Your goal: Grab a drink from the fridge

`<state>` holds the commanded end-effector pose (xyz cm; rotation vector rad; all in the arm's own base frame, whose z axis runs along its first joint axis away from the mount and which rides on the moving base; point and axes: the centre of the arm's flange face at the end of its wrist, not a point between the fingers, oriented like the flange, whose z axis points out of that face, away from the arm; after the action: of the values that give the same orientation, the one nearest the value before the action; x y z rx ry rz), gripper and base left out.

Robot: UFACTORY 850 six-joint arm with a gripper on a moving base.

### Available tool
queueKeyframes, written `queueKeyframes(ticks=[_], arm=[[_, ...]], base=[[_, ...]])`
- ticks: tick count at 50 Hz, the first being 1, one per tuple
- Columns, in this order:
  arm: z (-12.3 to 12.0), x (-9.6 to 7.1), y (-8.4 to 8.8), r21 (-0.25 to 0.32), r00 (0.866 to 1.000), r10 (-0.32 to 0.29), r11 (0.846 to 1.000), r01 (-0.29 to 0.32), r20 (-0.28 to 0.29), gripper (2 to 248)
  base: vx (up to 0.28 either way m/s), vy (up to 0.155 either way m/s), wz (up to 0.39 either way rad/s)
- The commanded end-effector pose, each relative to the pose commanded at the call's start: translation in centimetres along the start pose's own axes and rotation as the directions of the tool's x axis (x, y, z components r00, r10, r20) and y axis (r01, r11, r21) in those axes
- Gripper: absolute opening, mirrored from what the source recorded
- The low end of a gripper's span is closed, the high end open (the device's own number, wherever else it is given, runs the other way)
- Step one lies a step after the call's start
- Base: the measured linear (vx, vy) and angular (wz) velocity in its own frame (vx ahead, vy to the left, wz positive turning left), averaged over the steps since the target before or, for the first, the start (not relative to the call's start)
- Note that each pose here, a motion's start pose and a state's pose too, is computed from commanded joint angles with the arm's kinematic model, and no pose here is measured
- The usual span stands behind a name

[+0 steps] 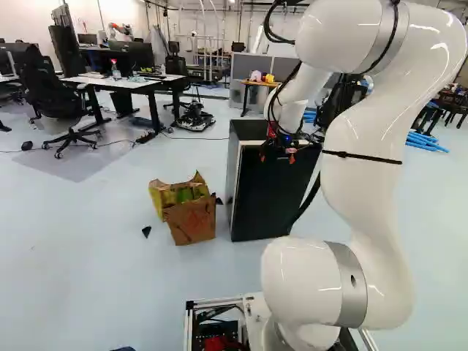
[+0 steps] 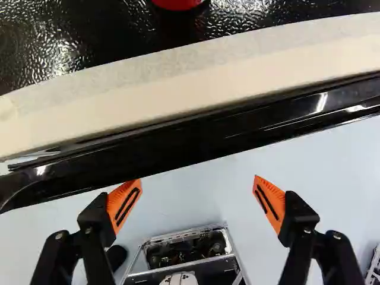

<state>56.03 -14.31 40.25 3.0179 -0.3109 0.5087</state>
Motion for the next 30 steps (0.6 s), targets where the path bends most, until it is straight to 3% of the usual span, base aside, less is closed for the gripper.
queueKeyframes(ticks=[19, 30], arm=[[-0.01, 0.51, 0.0, 0.0, 0.998, 0.0, 1.0, 0.0, -0.057, 247], [-0.02, 0.53, 0.0, 0.0, 0.998, 0.0, 1.0, 0.0, -0.059, 247]], base=[[0.0, 0.0, 0.0], [0.0, 0.0, 0.0]])
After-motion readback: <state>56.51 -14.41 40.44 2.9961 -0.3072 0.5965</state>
